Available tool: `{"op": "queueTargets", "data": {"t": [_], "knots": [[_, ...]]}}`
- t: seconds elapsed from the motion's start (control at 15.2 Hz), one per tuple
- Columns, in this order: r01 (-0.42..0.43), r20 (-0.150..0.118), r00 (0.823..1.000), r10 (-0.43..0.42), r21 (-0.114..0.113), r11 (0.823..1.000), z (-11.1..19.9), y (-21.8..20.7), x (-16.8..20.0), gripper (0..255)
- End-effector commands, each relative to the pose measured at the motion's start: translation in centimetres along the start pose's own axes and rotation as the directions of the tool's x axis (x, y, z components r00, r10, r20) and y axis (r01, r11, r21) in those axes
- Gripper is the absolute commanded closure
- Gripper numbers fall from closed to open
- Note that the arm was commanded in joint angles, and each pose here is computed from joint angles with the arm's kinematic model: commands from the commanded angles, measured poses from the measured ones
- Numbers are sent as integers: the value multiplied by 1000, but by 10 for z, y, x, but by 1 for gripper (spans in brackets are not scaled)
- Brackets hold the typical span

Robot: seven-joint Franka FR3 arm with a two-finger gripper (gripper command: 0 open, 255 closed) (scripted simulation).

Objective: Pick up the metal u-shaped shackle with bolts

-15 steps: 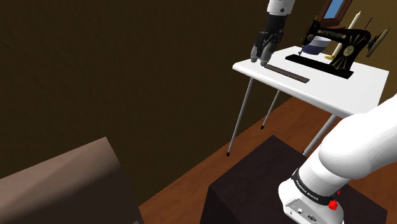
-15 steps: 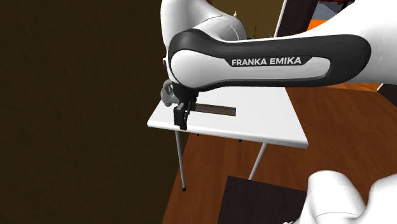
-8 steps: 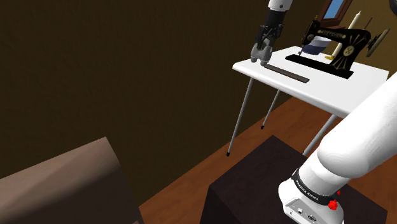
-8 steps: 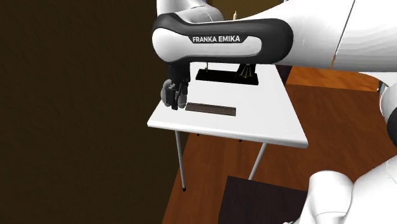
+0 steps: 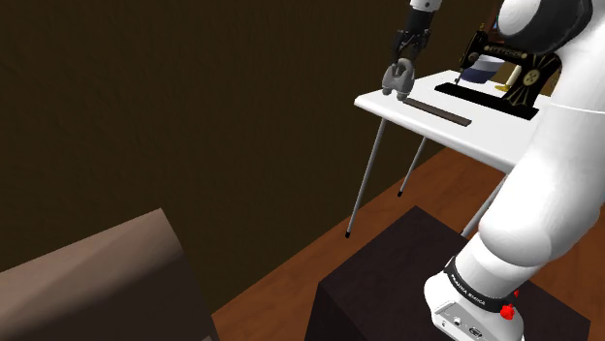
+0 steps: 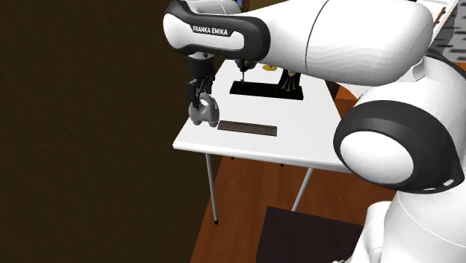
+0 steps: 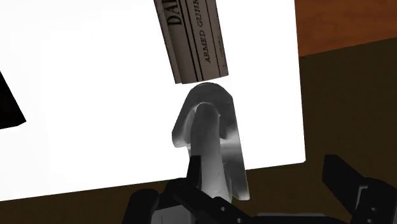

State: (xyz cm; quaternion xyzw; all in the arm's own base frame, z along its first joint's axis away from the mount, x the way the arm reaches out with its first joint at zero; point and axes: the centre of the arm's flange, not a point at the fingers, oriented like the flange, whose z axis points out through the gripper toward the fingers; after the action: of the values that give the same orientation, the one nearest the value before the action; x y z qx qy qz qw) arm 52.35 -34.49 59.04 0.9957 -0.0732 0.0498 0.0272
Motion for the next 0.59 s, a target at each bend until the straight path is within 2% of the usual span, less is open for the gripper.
{"op": "queueTargets", "data": {"t": [0.0,0.13,0.53], "knots": [[-7,-11,1000,8,3,1000,-3,20,16,0],[-14,-18,1000,14,4,1000,-3,33,25,0],[-14,-18,1000,14,4,1000,28,32,22,0]]}}
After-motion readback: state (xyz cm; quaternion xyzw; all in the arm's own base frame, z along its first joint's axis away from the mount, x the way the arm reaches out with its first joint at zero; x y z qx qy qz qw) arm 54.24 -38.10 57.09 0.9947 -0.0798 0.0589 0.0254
